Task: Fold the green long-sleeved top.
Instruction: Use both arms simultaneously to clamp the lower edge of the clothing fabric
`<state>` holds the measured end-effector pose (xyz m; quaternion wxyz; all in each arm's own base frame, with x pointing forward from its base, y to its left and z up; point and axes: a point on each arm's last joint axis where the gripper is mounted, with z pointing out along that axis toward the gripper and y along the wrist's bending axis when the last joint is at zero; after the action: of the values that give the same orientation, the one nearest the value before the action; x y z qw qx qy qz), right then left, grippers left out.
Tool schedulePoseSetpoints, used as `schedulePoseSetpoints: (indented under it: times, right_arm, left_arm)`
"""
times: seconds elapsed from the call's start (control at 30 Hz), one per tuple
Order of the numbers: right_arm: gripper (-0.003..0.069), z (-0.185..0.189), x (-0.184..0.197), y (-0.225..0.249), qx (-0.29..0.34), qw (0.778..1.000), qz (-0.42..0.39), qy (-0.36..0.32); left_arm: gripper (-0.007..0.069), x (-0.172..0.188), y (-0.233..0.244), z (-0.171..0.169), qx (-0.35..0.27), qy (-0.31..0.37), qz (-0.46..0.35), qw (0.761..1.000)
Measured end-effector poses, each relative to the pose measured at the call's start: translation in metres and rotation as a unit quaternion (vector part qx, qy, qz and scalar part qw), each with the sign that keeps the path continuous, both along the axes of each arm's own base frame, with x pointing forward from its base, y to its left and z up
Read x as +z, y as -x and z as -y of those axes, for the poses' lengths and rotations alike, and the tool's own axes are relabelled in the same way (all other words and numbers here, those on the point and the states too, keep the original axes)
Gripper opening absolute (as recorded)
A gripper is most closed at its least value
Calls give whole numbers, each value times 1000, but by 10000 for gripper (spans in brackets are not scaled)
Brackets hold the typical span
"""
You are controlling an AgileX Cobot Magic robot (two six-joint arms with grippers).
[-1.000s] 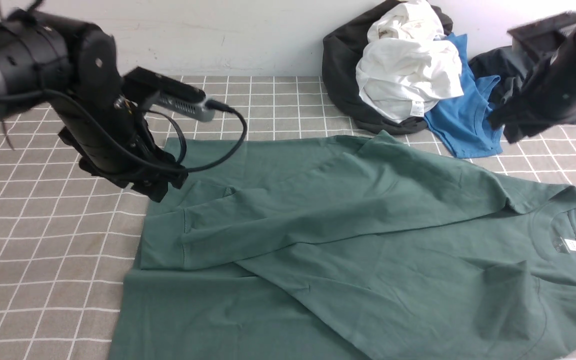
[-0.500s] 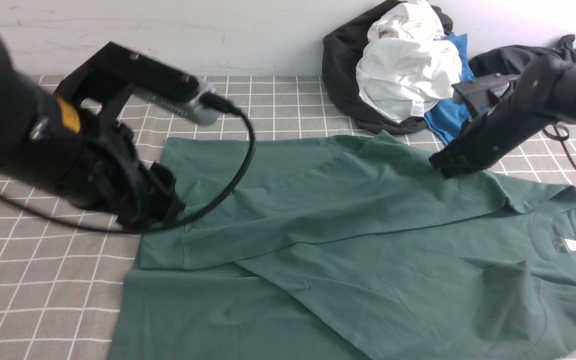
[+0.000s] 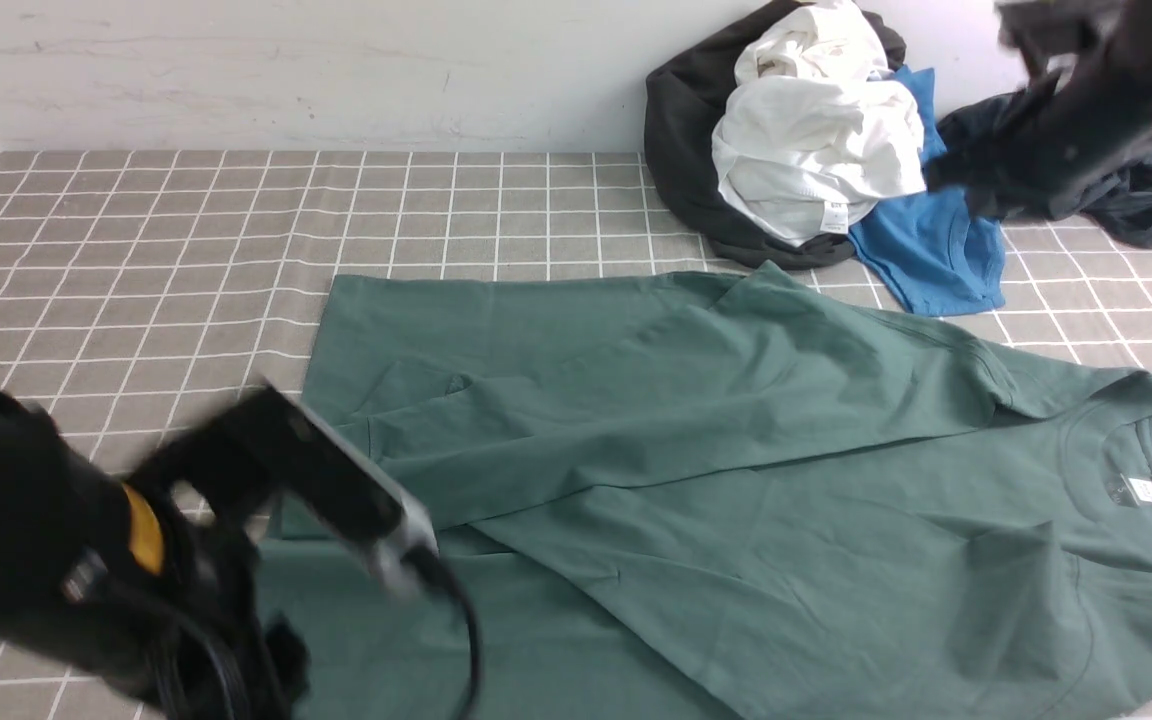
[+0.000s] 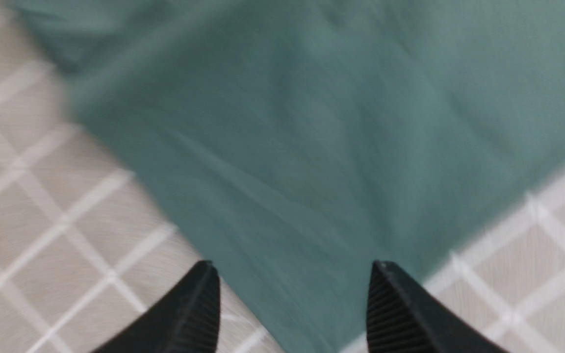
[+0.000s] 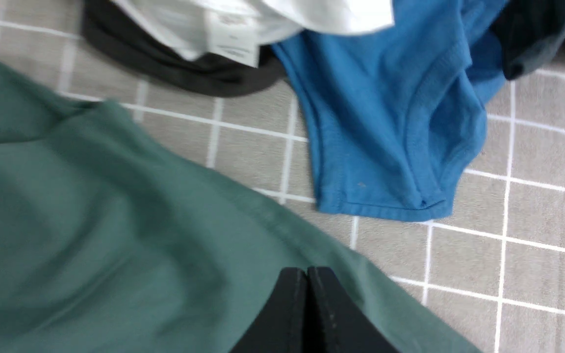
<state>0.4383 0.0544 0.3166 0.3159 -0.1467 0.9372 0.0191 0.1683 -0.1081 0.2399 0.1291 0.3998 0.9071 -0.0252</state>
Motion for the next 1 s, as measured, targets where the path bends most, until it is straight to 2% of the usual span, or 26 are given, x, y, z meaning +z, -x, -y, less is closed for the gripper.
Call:
schedulePoseSetpoints:
  times: [0.03,0.07,0.13,0.17,0.2,0.23,0.3,0.4,0.5,0.67,0.7,0.77,0.9,0.97,1.0]
  right_arm:
    - [-13,-1,0,0,6,1000,2,-2]
    - [-13,-14,29,21,48,999,13,-21]
    - [-13,-22,45,33,78,996,24,-36]
    - [-13,-33,63,47,119,990,39,-60]
    - [-13,-35,66,50,124,989,41,-63]
    - [-13,-41,76,60,154,983,44,-85]
    - [-13,-48,80,68,187,976,37,-108]
    - [-13,-52,81,72,209,970,24,-121]
    - [-13,-55,82,74,221,966,20,-136]
    - [-13,-58,84,77,231,960,16,-157]
    - [-13,-58,84,77,233,960,16,-157]
    - [-13,-58,89,82,245,957,26,-152]
    - [-13,-59,108,97,279,948,64,-137]
    - [-13,-64,126,115,317,935,103,-124]
    - [-13,-68,143,133,347,921,135,-113]
  left_arm:
    - [400,0,0,0,-5,-2,0,1000]
    - [428,-18,11,5,-83,-39,-17,996]
    - [445,-29,18,7,-129,-62,-29,989]
    - [461,-43,24,9,-193,-91,-47,976]
    - [462,-47,26,9,-201,-96,-52,973]
    - [466,-59,29,9,-241,-118,-74,961]
    - [465,-71,29,10,-264,-138,-96,950]
    - [447,-82,24,14,-272,-145,-96,947]
    - [383,-91,18,17,-271,-147,-86,947]
    - [169,-96,15,20,-246,-159,-96,951]
    - [160,-96,15,20,-246,-160,-95,951]
    - [46,-89,8,21,-231,-168,-71,956]
    - [2,-68,3,22,-188,-161,-40,968]
    - [1,-55,2,20,-166,-160,-22,973]
    - [1,-47,3,17,-151,-158,-9,976]
